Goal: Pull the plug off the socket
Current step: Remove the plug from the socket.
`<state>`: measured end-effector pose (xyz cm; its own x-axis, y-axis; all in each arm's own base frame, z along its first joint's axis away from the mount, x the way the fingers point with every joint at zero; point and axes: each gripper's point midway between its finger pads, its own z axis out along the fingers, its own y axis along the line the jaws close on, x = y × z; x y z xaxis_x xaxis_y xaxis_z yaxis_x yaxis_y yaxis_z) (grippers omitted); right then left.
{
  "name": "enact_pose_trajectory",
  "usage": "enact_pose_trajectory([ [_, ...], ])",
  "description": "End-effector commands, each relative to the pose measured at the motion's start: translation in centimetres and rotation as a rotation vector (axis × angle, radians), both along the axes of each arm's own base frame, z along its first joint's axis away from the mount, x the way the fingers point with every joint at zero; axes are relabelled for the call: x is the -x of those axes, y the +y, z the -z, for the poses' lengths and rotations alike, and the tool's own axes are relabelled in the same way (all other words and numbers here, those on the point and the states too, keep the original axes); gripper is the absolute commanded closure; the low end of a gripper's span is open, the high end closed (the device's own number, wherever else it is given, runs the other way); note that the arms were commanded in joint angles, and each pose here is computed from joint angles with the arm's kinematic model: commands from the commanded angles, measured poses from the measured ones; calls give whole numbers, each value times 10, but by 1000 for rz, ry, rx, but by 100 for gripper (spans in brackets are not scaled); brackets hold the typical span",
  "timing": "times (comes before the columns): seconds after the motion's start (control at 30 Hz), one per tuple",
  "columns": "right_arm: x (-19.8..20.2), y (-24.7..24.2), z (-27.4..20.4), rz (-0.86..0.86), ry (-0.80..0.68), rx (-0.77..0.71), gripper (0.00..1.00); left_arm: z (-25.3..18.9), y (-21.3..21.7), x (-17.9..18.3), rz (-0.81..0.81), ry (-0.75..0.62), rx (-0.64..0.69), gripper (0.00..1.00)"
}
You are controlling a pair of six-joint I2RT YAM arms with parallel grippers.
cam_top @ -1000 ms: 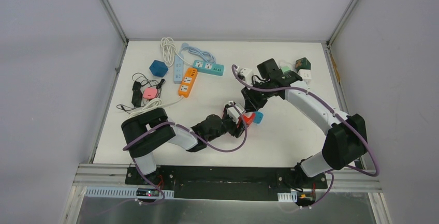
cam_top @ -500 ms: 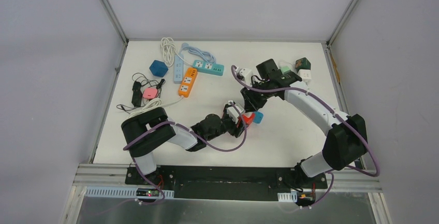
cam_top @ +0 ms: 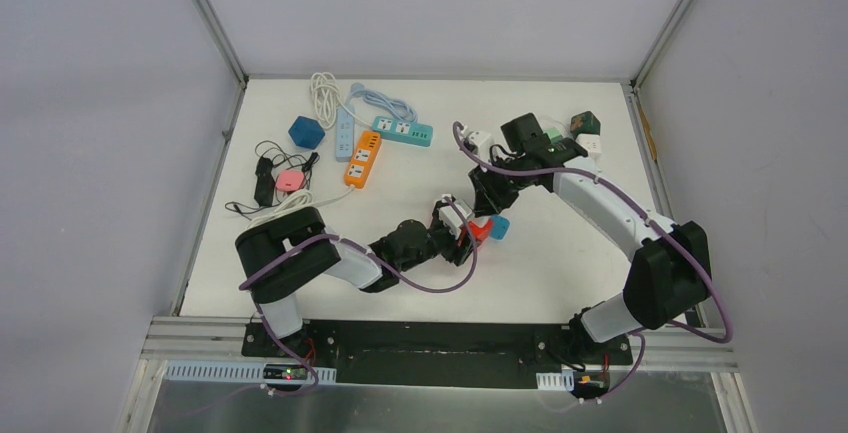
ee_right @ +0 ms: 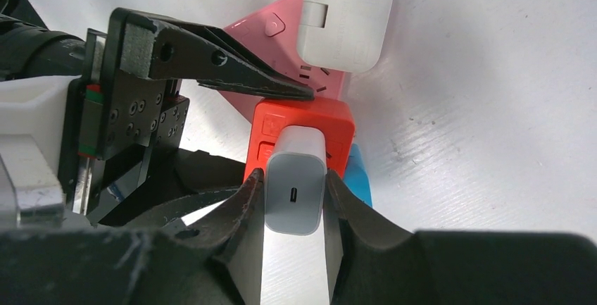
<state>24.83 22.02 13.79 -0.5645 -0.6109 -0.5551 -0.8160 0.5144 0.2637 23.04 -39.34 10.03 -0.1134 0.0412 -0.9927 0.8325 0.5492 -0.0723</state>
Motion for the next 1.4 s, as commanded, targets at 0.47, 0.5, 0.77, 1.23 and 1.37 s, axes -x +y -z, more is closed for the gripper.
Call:
enact_pose_trajectory([
  [0.47,17,2,-8,-50,-7,-6,100,26,2,1,23,79,-47,100],
  [0.5,18,2,-8,-51,-3,-12,100,26,2,1,27,78,-46,100],
  [0.77,50,28,-17,-195,65,-116,100,26,4,2,25,82,-38,100],
  [1.23,14,1,-3,-41,-21,30,100,29,4,1,27,82,-54,100],
  [1.37,14,0,-6,-32,-15,11,100,29,5,2,32,83,-53,100],
])
